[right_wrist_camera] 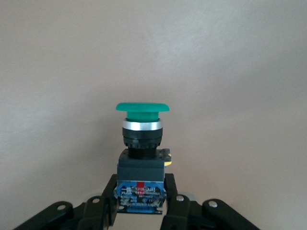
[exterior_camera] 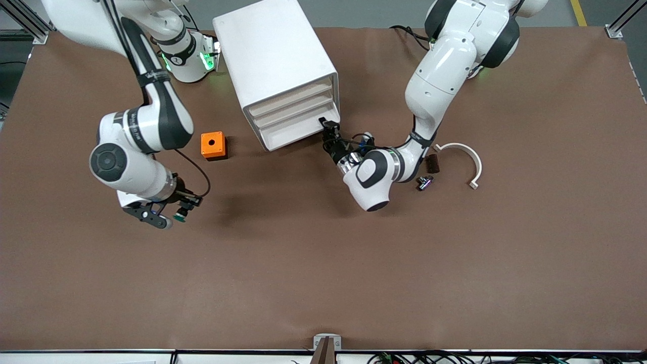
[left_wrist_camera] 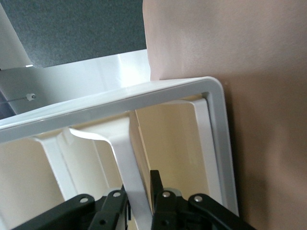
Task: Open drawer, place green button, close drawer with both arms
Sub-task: 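Lift the green button with the right gripper while the left gripper holds the drawer, then carry the green button with the right gripper over the open drawer, then lower the green button into the drawer and open the right gripper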
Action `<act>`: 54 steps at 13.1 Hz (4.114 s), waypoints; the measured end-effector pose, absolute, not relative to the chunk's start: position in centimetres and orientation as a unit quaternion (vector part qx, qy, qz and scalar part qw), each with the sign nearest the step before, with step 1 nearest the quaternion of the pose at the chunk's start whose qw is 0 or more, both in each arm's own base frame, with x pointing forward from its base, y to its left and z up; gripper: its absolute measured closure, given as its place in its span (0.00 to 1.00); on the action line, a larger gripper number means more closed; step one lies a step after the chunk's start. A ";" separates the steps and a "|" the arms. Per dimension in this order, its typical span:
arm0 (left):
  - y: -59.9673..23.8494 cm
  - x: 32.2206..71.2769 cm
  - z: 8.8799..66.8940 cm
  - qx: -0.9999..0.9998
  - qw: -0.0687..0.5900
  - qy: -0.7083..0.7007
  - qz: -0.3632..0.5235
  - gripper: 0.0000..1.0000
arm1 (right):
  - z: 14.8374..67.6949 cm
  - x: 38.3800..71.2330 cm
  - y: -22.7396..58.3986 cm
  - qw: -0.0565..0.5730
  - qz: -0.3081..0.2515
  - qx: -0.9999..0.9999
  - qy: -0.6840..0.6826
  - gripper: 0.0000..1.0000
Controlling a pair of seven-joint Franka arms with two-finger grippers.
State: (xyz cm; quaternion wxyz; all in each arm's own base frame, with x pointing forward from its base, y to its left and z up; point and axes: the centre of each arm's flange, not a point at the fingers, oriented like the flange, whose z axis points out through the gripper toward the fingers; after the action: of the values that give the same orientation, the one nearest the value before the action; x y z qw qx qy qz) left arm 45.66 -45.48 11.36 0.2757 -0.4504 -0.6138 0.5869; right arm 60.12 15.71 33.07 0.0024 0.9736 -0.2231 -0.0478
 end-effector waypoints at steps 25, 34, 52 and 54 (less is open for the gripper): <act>-39.7 54.1 13.2 -0.424 0.182 -0.658 0.595 0.23 | 34.2 45.4 41.8 0.010 -0.028 0.938 -0.346 0.59; -36.2 60.5 17.7 -0.581 0.000 -0.579 0.571 0.00 | 31.0 38.7 46.3 -0.002 -0.018 0.934 -0.356 0.59; -43.8 61.8 27.3 -0.924 -0.109 -0.326 0.166 0.00 | 28.7 35.6 51.1 -0.010 -0.015 0.930 -0.367 0.59; -43.9 61.8 27.5 -0.928 -0.113 -0.316 0.159 0.00 | 28.5 35.3 51.4 -0.009 -0.015 0.930 -0.367 0.59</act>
State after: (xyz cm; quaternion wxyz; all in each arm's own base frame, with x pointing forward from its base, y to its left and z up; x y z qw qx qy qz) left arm 61.82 -43.88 27.45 -0.1127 -0.9284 -0.3164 0.1590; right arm 35.32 51.36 28.54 -0.0088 0.9299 -0.3674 -0.0153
